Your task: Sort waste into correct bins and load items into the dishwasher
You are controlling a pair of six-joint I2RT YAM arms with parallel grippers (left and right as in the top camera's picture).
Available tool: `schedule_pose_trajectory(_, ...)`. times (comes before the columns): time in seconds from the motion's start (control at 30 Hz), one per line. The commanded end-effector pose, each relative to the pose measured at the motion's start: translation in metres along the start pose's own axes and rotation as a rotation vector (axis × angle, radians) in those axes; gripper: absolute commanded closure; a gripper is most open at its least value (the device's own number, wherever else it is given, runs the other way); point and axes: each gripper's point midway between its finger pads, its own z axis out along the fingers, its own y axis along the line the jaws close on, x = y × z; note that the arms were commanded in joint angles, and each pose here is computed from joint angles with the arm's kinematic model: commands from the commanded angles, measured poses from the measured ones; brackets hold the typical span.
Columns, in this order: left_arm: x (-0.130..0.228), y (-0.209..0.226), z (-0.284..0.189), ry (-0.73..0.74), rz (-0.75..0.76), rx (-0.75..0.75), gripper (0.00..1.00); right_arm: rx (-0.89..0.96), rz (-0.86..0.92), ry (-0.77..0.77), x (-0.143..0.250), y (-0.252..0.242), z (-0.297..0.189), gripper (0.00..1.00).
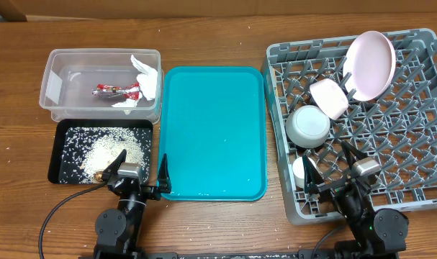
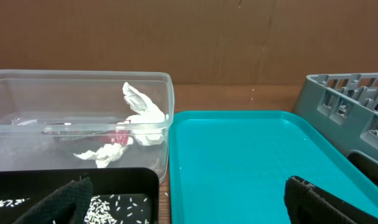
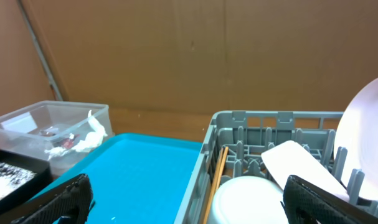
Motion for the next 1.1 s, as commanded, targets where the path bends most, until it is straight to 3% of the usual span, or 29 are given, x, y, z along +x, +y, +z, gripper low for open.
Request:
schedule_pose_trajectory(0.0, 0.0, -0.001, 0.0, -0.006, -0.015, 0.007, 0.0, 0.045, 0.012, -0.022, 0.006, -0.01, 0.002, 0.0)
schedule_pose_trajectory(0.63, 0.0, -0.001, 0.0, -0.006, -0.015, 0.007, 0.0, 0.053, 0.021, 0.013, 0.042, -0.017, 0.01, 0.0)
schedule_pose_trajectory(1.07, 0.0, -0.001, 0.0, -0.006, -0.015, 0.007, 0.0, 0.055, 0.02, 0.01, 0.041, -0.017, 0.01, 0.0)
